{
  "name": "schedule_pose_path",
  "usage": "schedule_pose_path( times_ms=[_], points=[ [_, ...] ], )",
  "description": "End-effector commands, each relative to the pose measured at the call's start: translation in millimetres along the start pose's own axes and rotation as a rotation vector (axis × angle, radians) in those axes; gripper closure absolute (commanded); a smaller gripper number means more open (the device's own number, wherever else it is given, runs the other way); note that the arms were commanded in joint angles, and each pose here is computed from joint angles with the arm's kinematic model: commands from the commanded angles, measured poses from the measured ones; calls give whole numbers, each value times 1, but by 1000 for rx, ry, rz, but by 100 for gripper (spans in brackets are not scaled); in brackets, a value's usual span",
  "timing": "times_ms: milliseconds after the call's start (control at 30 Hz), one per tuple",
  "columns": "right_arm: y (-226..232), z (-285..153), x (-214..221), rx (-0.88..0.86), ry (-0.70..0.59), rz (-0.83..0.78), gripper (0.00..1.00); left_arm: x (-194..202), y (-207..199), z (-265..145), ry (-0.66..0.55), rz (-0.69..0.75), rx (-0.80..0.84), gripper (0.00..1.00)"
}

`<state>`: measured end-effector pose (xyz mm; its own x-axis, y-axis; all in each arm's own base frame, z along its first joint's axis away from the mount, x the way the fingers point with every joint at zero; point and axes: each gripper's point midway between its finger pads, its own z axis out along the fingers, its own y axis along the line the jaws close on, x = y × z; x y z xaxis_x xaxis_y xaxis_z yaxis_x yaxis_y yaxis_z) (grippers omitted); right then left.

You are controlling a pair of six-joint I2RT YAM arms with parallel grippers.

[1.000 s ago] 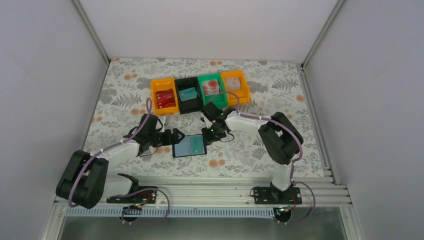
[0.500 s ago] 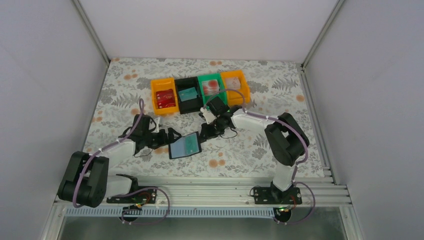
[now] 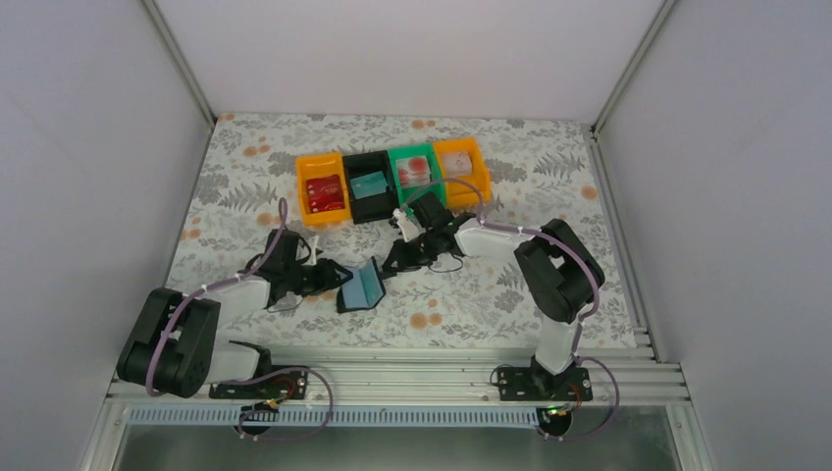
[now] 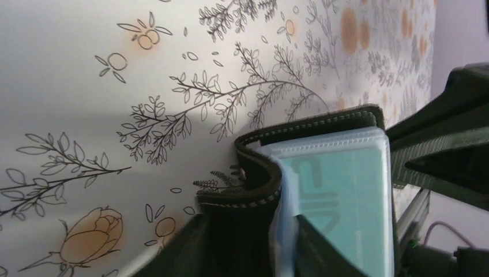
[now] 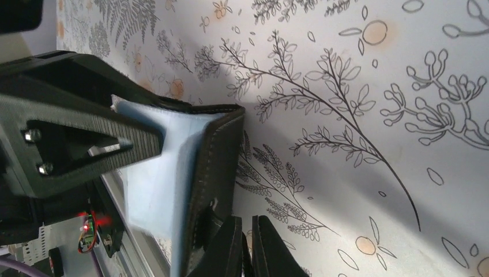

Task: Take the credit cards out of the card holder

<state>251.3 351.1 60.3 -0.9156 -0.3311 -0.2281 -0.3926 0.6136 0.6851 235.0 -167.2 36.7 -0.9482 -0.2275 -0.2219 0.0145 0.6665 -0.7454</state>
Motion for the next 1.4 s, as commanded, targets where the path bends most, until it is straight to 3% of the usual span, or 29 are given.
schedule_pose_path(
  times_ms=[0, 67, 133, 200, 300, 367, 433, 567, 733, 933, 1133, 1300, 1333, 1367],
  points=[
    [-3, 7, 4, -35, 3, 17, 96, -3, -7, 2, -16, 16, 37, 78],
    [-7, 8, 5, -21, 8, 21, 96, -4, -7, 2, -22, 19, 39, 92],
    [-9, 6, 7, -21, 11, 16, 91, -5, -7, 1, -23, 21, 34, 97],
    [4, -4, 9, -107, -9, -18, 73, -7, -7, 0, -29, 27, 25, 98],
    [34, -19, 15, -294, -27, -106, 36, -10, -10, -3, -45, 44, 24, 98],
    [30, -14, 21, -307, -9, -104, 23, -11, -10, -4, -53, 49, 24, 98],
    [24, -8, 24, -306, -1, -94, 17, -11, -10, -4, -55, 51, 25, 98],
    [29, -9, 15, -316, -13, -123, 13, -11, -8, -3, -54, 50, 20, 98],
    [30, 3, 0, -341, -9, -115, 24, -12, -9, -3, -60, 58, 28, 98],
    [-3, 27, -6, -185, 23, -54, 33, -14, -19, -4, -71, 100, 68, 98],
    [9, 17, 2, -244, 37, -79, 91, -17, -12, -6, -80, 90, 30, 98],
    [29, -16, -6, -303, -6, -111, 96, -30, -9, -14, -100, 152, -38, 97],
    [32, -25, -10, -307, -21, -115, 96, -35, -8, -18, -108, 184, -64, 90],
    [34, -34, -14, -306, -41, -115, 96, -40, -6, -23, -117, 192, -91, 73]
  ],
)
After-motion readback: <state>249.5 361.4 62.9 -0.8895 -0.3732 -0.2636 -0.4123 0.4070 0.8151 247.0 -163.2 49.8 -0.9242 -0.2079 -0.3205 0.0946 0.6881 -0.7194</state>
